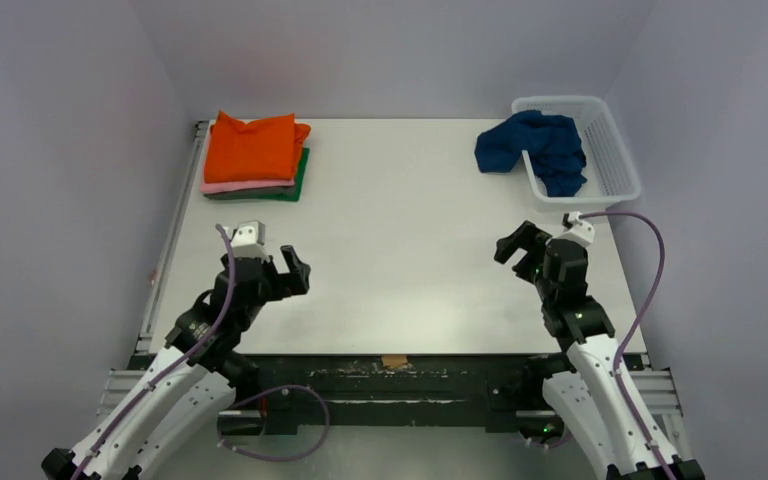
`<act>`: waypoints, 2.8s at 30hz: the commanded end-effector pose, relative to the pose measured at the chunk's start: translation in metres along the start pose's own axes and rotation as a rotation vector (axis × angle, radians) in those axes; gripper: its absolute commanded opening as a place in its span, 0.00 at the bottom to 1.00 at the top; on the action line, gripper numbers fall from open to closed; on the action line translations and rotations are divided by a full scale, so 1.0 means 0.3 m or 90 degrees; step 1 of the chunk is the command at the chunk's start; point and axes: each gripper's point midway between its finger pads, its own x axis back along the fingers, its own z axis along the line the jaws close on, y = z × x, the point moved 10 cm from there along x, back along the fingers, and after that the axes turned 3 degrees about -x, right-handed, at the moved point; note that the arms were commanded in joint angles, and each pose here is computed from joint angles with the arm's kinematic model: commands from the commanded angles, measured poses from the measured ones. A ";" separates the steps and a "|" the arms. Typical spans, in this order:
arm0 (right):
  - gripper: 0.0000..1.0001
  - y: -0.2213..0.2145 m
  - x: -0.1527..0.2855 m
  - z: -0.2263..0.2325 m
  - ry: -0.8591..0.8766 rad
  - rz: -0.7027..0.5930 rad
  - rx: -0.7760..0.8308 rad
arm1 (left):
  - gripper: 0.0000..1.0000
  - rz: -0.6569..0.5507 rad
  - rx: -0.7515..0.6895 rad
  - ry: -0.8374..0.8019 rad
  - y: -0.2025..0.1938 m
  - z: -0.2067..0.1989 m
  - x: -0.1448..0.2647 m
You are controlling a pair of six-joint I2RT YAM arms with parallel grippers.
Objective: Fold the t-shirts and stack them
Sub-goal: Grab crumpled tshirt from bin with the right arm, then move the tshirt to the center of the board
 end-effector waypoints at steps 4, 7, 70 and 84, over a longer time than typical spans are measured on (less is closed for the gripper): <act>0.99 0.089 -0.024 0.075 0.064 -0.071 0.004 | 1.00 -0.051 0.007 -0.025 0.032 -0.021 -0.015; 0.99 0.180 -0.058 0.110 0.003 -0.117 0.012 | 1.00 -0.058 0.005 -0.020 0.050 -0.030 -0.024; 0.00 0.764 -0.073 0.855 0.613 -0.086 0.222 | 1.00 -0.049 0.038 -0.018 0.058 -0.031 0.001; 0.02 0.220 -0.257 0.469 0.168 0.121 0.249 | 1.00 -0.002 0.048 0.011 0.044 -0.028 0.004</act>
